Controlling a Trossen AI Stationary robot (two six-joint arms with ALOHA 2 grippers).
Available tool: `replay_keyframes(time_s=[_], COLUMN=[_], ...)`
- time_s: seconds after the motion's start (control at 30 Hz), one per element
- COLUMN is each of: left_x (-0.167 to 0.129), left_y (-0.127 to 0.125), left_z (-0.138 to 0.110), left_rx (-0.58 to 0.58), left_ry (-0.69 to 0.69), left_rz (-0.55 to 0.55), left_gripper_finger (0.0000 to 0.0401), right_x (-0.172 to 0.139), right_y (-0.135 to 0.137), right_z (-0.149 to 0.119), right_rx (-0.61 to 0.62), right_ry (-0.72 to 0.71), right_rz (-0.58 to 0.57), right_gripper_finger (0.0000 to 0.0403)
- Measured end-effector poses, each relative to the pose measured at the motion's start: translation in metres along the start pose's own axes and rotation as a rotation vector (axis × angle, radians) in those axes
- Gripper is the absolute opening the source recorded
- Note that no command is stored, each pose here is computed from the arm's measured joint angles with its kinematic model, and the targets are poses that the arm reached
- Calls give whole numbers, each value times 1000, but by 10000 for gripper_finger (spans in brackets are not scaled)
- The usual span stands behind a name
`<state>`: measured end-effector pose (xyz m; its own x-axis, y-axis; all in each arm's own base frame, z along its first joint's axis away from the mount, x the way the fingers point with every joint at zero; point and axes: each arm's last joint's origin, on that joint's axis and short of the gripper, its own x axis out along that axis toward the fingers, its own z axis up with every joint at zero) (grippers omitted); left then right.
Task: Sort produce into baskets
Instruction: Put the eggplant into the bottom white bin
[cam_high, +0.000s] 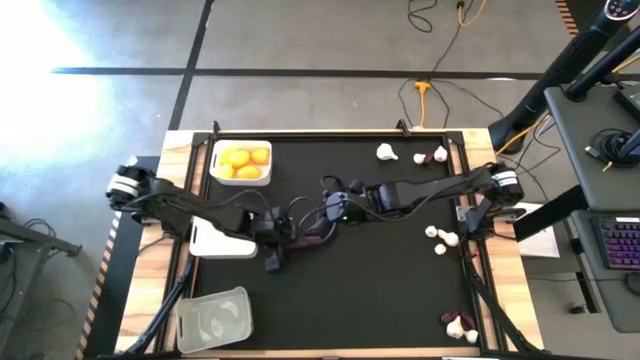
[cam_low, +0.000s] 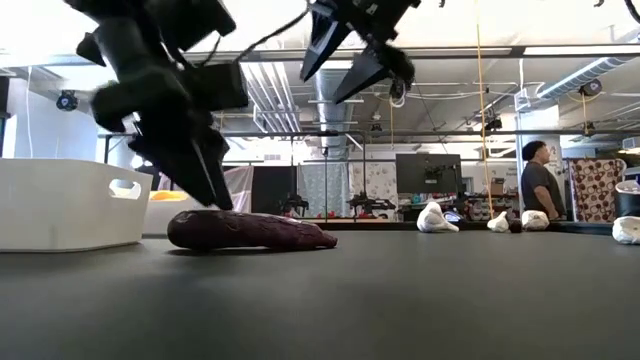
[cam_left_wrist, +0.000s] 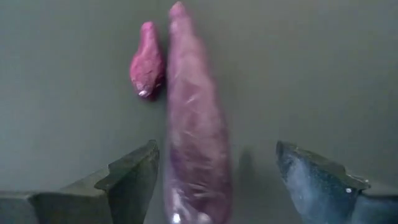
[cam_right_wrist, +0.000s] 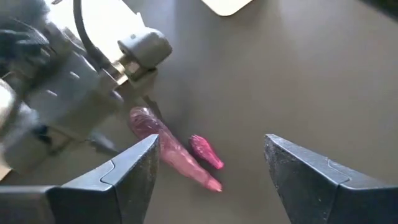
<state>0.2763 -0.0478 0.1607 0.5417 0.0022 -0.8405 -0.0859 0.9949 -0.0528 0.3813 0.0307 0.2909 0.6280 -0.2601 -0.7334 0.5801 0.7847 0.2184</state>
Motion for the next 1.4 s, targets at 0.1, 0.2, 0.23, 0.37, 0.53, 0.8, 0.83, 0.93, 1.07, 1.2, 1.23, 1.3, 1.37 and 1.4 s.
replay_keyframes(time_s=[0.1,0.2,0.23,0.37,0.53,0.8,0.83,0.93,1.07,1.2,1.23,1.3,1.37,1.4], left_x=[7,12,14,25,33,29,28,17,-14,-62,-74,-99,-124,-134], left_y=[0,1,1,2,1,2,2,2,4,9,11,15,19,22], left_z=[2,5,5,4,4,3,3,5,12,16,13,6,-4,-11], left_rx=[-5,-10,-12,-1,-3,24,31,59,110,141,149,151,142,138], left_ry=[19,21,23,17,15,28,30,24,4,2,25,54,80,110], left_rz=[47,61,64,64,30,29,30,28,44,85,90,94,87,75], left_gripper_finger=[304,304,304,295,254,142,131,123,129,135,135,133,134,134], right_x=[-16,-31,-34,-46,-51,-49,-48,-48,-48,-48,-48,-48,-48,-48], right_y=[-5,-11,-12,-16,-18,-17,-17,-17,-17,-18,-18,-18,-18,-18], right_z=[2,4,5,7,10,9,9,9,9,10,10,10,10,10], right_rx=[-3,-14,-16,-13,-19,-25,-25,-25,-25,-24,-24,-25,-27,-33], right_ry=[4,6,6,-15,-50,-45,-44,-44,-56,-67,-70,-80,-86,-91], right_rz=[-7,-19,-19,-23,-44,-48,-49,-50,-64,-75,-75,-89,-96,-103], right_gripper_finger=[272,270,269,271,269,263,263,264,265,263,263,261,260,261])
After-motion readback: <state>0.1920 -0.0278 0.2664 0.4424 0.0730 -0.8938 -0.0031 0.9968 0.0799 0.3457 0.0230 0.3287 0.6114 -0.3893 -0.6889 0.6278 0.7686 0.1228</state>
